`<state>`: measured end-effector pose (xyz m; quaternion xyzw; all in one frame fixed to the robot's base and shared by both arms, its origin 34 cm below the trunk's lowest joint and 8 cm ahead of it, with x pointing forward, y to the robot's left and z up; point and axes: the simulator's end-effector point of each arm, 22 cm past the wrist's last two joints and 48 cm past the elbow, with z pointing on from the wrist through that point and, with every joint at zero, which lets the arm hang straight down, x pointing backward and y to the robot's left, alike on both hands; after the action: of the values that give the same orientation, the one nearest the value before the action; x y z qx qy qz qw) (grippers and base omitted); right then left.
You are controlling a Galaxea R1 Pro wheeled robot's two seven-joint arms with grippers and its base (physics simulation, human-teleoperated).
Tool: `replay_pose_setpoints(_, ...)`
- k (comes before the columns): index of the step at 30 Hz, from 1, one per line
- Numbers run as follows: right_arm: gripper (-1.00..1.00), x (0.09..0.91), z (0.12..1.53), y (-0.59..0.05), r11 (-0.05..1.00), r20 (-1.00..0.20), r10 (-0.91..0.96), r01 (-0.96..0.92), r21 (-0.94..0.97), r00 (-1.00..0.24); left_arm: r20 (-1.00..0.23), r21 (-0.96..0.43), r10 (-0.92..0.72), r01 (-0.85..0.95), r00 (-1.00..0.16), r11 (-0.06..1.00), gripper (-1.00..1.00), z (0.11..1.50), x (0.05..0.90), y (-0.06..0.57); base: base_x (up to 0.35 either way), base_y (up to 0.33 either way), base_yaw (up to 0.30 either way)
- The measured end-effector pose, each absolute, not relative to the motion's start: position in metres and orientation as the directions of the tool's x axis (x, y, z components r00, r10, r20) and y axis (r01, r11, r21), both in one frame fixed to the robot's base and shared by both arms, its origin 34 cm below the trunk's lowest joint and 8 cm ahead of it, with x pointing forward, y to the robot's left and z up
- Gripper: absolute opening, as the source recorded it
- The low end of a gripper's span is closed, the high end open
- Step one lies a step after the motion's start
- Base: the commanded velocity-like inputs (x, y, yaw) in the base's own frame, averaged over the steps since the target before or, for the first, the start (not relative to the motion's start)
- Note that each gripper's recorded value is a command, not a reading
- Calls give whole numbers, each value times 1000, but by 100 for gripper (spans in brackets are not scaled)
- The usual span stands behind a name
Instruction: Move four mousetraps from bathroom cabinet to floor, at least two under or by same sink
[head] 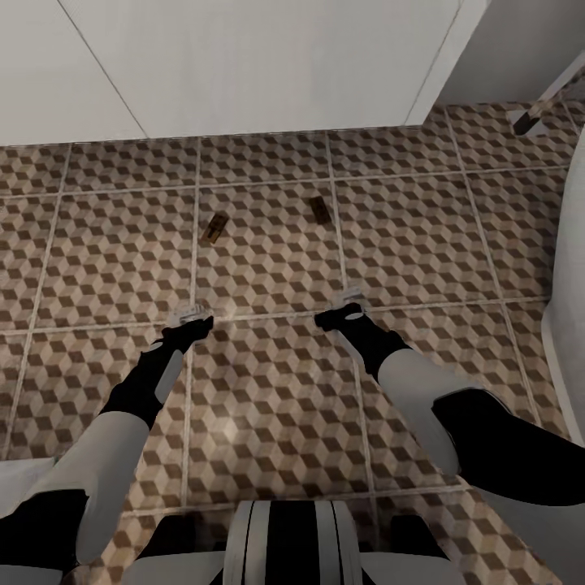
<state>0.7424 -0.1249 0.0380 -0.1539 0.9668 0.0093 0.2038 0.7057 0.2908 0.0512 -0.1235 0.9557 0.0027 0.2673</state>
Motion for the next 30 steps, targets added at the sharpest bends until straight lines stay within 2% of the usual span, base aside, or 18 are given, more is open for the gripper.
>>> replay_pose_setpoints(15,100,743,38,-125,953,-398,-293,-301,-45,-869,-512,-61,-234,-237,-826,970,100,51,706,290,-309,0,0)
replay_pose_setpoints(30,100,742,38,-125,953,-397,-293,-301,-45,-870,-532,-66,-232,-233,-814,970,100,59,715,291,-42,0,0)
